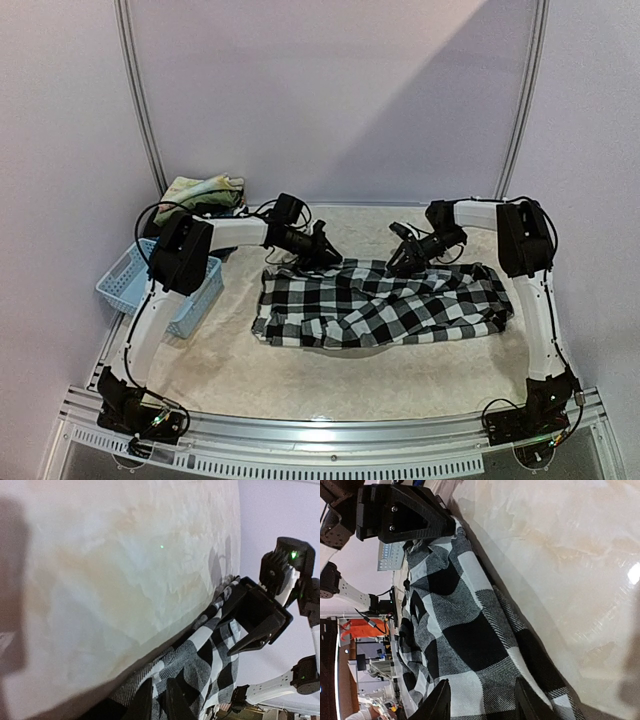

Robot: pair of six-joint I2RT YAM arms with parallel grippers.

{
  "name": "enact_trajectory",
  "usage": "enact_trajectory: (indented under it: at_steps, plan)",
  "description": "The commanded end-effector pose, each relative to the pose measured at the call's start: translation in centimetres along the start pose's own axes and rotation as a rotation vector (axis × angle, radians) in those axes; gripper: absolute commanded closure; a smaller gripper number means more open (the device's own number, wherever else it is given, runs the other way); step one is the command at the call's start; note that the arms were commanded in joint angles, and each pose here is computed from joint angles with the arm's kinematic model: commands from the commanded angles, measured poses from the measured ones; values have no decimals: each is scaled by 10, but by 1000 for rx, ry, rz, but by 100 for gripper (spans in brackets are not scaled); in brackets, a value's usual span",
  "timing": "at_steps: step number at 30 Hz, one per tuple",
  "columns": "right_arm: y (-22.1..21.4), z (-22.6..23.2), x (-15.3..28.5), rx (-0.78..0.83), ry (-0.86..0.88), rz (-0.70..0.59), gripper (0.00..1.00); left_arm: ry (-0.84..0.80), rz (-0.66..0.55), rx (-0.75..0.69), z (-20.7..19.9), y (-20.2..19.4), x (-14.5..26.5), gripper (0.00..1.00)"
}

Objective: Fold and stack the mixed laundry pile
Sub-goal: Smooth out the rectangle-folded shirt at the center of the board, then adjust the rectangle-folded shirt at the center of the board.

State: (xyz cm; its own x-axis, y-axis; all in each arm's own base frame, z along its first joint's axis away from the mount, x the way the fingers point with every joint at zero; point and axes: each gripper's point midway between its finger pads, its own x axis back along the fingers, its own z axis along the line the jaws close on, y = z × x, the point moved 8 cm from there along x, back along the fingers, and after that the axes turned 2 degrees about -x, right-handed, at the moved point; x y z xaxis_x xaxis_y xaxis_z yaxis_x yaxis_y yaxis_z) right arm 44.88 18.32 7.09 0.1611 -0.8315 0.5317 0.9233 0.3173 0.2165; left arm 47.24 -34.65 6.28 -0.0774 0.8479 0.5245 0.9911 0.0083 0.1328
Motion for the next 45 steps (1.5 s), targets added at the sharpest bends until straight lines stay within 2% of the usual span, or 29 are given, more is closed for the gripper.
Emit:
enact_trajectory:
  at_steps: [1, 6, 12, 15, 20, 24, 26, 34, 41, 45]
  plan:
    - [-3, -31, -9, -124, -35, -14, 56, -12, -64, 48, 13, 12, 5, 89]
    - [1, -7, 5, -42, -5, -32, 53, -49, -101, 5, -10, 15, 18, 90]
    - [5, 65, 50, 185, -37, -101, 47, -49, -160, -154, -72, 6, 48, 89]
    - [-8, 90, 66, 262, -70, -120, 44, 1, -113, -222, -94, -22, 53, 87]
    - [-40, 103, 74, 308, -136, -84, 43, 201, 30, -292, -96, -94, 63, 72]
    - [-68, 106, 74, 339, -156, -44, 42, 377, 162, -232, -78, -144, 77, 56]
    - [-79, 108, 73, 343, -154, -37, 42, 420, 193, -180, -69, -163, 83, 53]
    - [-89, 114, 77, 381, -179, -33, 41, 477, 179, -5, -42, -203, 94, 53]
    - [-90, 114, 76, 382, -170, -26, 40, 367, 189, 57, -34, -207, 75, 54]
    - [-92, 113, 76, 382, -168, -21, 40, 341, 172, 42, -39, -201, 70, 60]
